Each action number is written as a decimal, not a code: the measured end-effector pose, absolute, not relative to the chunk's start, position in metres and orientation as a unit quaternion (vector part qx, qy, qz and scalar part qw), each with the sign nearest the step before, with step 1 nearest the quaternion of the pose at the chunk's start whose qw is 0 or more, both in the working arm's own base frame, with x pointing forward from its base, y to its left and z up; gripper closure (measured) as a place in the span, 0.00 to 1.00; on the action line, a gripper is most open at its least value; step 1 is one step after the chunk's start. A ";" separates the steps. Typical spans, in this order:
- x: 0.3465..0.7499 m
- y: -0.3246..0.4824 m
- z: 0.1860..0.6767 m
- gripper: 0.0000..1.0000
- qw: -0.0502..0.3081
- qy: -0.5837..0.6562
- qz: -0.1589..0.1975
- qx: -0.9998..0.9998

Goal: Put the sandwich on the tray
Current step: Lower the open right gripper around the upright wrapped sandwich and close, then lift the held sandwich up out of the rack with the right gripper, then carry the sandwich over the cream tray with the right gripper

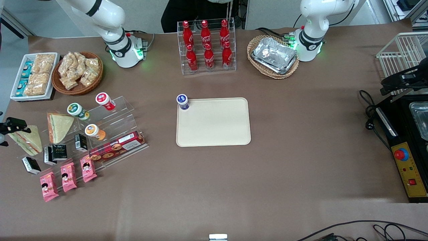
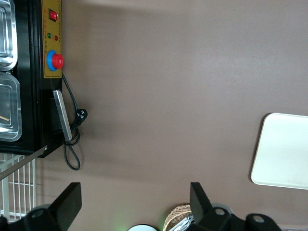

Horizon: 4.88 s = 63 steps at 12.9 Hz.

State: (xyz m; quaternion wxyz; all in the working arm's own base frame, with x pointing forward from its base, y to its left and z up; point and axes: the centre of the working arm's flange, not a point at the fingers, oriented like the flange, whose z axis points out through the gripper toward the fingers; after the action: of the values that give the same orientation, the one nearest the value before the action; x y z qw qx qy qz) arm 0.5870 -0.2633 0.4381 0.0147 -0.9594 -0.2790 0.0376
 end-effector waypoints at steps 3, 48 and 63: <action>0.582 -0.289 0.410 0.00 0.024 -0.291 0.045 -0.955; 0.599 0.105 0.547 0.63 0.084 -0.472 0.054 -0.876; 0.568 0.408 0.382 0.64 0.043 -0.574 -0.001 -0.817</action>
State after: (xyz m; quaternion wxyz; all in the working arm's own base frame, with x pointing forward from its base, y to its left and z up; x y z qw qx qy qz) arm 0.5685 0.4084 0.3817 0.0427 -0.8175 -0.5743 -0.0007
